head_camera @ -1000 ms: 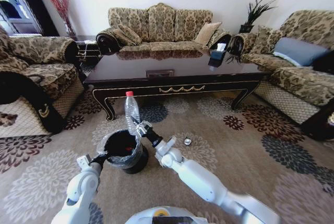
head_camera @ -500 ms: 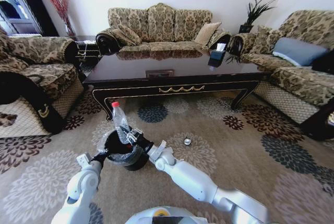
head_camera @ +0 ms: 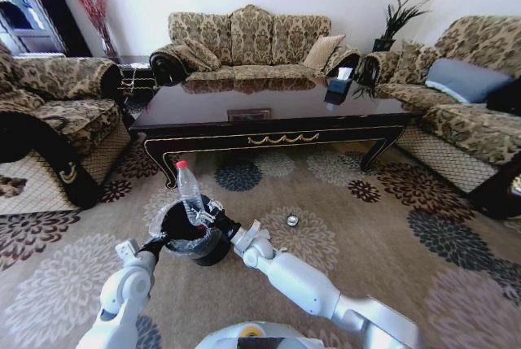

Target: Move to the front of the table and pick up the trash from the floor, then place it into the trash bin.

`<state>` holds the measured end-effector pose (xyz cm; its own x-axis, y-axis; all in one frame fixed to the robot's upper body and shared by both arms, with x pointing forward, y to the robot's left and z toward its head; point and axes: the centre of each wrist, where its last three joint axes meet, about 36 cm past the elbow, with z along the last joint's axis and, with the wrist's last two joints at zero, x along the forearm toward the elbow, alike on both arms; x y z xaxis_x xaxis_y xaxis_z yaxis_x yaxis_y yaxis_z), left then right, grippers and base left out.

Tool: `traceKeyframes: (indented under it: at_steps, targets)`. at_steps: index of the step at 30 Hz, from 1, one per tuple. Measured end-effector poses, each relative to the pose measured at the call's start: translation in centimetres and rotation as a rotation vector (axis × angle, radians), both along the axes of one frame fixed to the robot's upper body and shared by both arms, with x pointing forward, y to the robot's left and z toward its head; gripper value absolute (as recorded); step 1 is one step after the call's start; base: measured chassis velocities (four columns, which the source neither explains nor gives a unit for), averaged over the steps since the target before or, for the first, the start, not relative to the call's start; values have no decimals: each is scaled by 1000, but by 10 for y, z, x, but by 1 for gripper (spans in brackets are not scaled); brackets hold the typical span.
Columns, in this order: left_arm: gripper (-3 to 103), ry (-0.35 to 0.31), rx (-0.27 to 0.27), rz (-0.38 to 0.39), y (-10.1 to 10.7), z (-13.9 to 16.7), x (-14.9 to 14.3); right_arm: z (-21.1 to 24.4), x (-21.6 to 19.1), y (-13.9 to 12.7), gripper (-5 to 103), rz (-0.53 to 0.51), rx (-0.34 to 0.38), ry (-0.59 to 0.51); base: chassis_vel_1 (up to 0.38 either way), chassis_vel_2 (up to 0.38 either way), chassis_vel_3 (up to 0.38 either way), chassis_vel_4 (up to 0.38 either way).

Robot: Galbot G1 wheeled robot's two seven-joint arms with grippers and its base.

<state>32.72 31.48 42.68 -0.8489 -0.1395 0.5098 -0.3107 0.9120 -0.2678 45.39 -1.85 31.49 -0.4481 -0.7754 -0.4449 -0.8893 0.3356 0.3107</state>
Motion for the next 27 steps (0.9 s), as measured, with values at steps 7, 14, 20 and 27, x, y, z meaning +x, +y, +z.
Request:
traceKeyframes:
  at_steps: [7,14,20,27]
  targets:
    - [3,0,8,10,3,0,-4,-3,-4,0,91,-3,-1,3,0,0,0,0]
    - [3,-19,22,23,8,8,-8,5,12,-15,100,-155,-4,52,0,0,0,0]
    - [3,-51,21,39,11,25,-13,13,42,-47,100,-405,-138,131,0,0,0,0]
    - [3,-60,33,34,8,36,-23,-2,51,-92,100,-854,-454,433,0,0,0,0]
